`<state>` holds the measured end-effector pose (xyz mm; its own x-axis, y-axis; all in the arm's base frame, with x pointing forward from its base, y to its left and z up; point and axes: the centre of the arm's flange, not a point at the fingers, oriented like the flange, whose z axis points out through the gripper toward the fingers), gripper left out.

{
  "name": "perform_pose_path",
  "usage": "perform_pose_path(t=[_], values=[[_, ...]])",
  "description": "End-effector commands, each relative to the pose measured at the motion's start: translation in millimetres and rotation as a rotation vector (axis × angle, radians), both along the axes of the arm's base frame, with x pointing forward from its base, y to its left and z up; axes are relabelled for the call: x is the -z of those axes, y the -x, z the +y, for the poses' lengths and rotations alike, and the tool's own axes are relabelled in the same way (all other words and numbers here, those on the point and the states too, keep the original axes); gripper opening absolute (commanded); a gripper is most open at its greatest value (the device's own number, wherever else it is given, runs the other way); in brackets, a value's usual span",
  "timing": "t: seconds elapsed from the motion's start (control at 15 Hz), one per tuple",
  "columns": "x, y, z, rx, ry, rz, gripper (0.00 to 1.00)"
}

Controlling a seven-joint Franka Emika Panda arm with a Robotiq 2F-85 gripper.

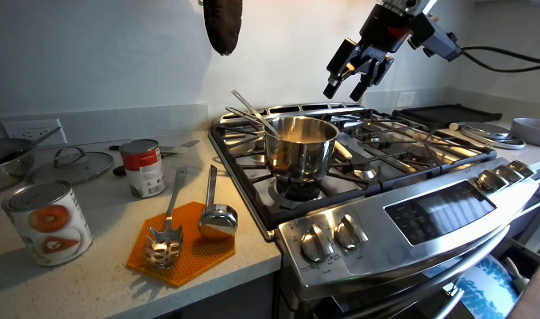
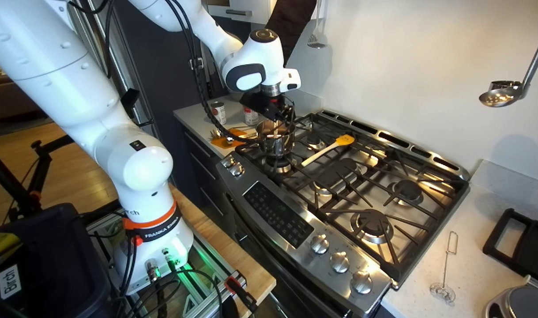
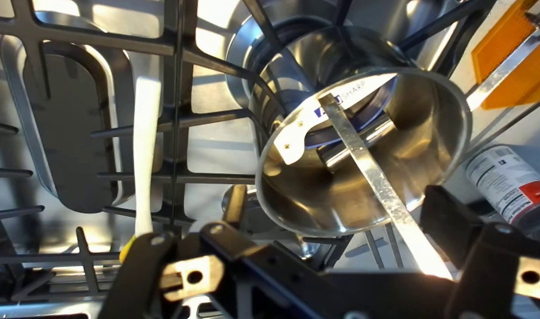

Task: Move the pot to the left and then put the orange spatula on the orange object on the counter

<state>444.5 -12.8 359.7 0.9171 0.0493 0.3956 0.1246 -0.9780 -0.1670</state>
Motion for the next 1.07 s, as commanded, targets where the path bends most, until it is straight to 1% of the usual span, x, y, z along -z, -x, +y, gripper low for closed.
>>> perform_pose_path(t=[0.0,0.13,0.2,0.33,0.47,0.73,1.0], values=[[3,-29,-22,0.154,0.062,-0.038,1.0],[8,-60,-49,0.226,0.109,-0.06,1.0],[10,-71,-61,0.255,0.105,-0.066,1.0],[20,-90,-84,0.294,0.108,-0.044,1.0],[36,-104,-97,0.292,0.122,-0.014,1.0],[64,-128,-90,0.262,0.123,0.026,1.0],[86,-146,-82,0.26,0.133,0.055,1.0]])
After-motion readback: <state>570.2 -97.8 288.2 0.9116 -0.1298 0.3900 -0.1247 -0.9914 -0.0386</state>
